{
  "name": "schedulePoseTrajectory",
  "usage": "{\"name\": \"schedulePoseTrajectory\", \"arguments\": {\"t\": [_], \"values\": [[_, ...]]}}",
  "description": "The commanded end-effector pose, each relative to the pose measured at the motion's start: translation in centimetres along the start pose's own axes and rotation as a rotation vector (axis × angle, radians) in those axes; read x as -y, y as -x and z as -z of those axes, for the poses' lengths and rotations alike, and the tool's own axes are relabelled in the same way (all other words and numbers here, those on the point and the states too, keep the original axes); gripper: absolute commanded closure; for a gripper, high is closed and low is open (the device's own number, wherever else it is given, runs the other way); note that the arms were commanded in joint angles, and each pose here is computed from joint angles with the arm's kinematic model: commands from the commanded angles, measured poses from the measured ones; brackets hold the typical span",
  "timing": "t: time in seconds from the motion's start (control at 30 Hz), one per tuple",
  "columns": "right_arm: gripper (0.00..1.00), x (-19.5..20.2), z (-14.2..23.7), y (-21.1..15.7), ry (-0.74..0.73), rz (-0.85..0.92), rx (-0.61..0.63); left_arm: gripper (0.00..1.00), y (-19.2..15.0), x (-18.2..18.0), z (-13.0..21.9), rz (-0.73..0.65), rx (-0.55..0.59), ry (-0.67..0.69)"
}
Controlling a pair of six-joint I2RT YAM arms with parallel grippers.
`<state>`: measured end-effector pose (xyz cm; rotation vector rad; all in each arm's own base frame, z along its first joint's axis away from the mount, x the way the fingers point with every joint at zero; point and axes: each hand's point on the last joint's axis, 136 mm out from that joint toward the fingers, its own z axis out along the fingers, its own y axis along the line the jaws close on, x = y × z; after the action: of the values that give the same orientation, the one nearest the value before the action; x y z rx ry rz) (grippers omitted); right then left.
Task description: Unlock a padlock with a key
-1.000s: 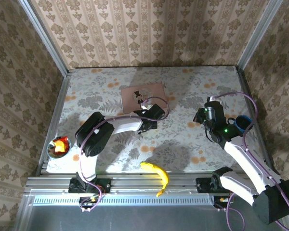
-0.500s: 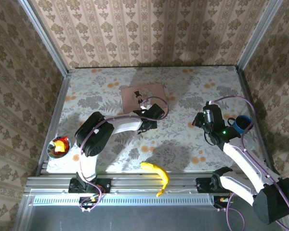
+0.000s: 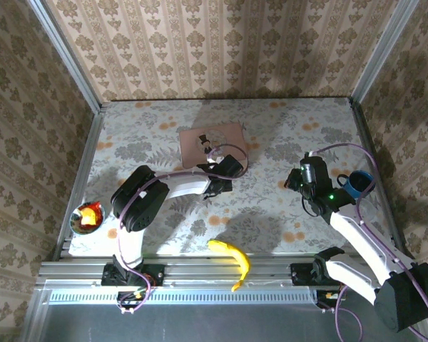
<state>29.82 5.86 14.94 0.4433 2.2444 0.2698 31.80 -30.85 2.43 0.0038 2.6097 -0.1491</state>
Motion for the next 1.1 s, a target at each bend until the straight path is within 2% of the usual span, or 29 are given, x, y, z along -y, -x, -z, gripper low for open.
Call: {"name": "schedulePoseTrajectory", "arguments": {"t": [0.0, 0.23, 0.43, 0.57, 0.67, 0.87, 0.9, 0.93, 1.07], "values": [[1.00, -0.1, 0.0, -0.6, 0.011, -0.009, -0.008, 0.51, -0.3, -1.1, -1.0, 0.001, -0.012, 0.034], [1.00, 0.0, -0.1, -0.8, 0.008, -0.011, -0.013, 0.59, 0.2, -1.1, -1.1, 0.000, 0.001, 0.037], [1.00, 0.0, -0.1, -0.8, 0.010, -0.013, -0.014, 0.61, -0.3, -0.9, -0.9, 0.007, -0.023, 0.015], [1.00, -0.3, -0.3, -1.2, 0.024, -0.009, -0.033, 0.73, -0.8, -0.4, -0.6, 0.007, -0.043, -0.011], [1.00, -1.9, -0.7, -2.5, 0.117, 0.018, -0.067, 0.83, -1.1, 0.2, -0.2, 0.019, -0.069, -0.050], [1.00, -6.1, -1.3, -6.8, 0.393, 0.075, -0.127, 0.88, -0.4, 1.7, 1.4, 0.082, -0.108, -0.146], [1.00, -6.6, -1.4, -7.4, 0.422, 0.085, -0.130, 0.91, -0.1, 1.9, 1.7, 0.100, -0.118, -0.162], [1.00, -7.0, -1.6, -8.1, 0.441, 0.098, -0.135, 0.98, 0.3, 1.9, 1.9, 0.120, -0.129, -0.170], [1.00, -8.6, -2.4, -10.0, 0.484, 0.152, -0.161, 1.00, 1.1, 2.4, 2.6, 0.159, -0.175, -0.197]]}}
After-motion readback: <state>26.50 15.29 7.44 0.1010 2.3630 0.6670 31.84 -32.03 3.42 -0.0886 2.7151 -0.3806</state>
